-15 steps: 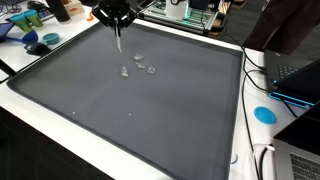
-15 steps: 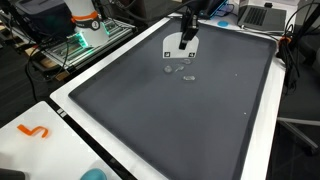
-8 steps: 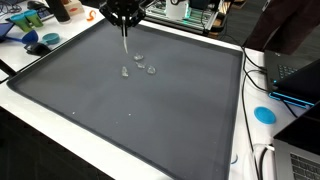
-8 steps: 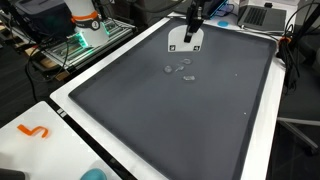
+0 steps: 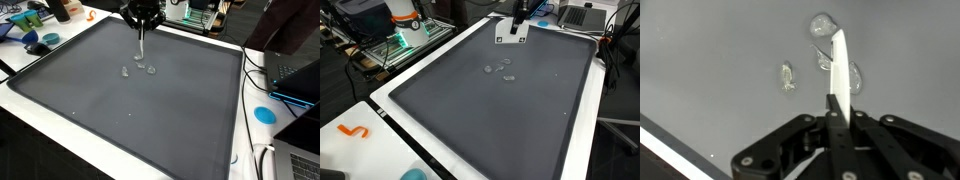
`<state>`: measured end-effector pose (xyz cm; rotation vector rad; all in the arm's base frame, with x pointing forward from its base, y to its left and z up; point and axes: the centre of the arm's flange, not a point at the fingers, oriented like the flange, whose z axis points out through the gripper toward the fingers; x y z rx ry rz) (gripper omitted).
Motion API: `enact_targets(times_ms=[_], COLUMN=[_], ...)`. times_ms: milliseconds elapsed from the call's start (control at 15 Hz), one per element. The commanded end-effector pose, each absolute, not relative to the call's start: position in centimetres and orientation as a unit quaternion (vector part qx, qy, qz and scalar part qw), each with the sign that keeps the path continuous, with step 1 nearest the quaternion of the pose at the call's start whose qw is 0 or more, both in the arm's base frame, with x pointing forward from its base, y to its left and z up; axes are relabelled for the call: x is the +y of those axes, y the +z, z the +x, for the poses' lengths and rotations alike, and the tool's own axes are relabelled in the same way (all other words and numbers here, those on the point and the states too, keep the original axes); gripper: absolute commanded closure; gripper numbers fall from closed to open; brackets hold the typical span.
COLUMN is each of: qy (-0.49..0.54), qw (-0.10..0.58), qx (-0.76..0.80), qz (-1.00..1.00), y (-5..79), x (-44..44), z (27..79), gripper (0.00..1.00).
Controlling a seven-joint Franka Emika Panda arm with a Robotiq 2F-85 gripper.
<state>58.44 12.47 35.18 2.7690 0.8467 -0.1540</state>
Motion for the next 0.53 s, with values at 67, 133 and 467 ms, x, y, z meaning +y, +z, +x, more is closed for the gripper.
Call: enact_targets(times_ms=[67, 133, 467], qy=[-0.069, -0.069, -0.063], qw=[0.123, 0.125, 0.126], qx=[0.285, 0.285, 0.286], qz=[0.948, 0.948, 0.948], y=[34.7, 34.5, 33.6], x=[15.6, 16.3, 19.2], z=[57.7, 57.6, 57.8], gripper=[0.99, 0.99, 0.99])
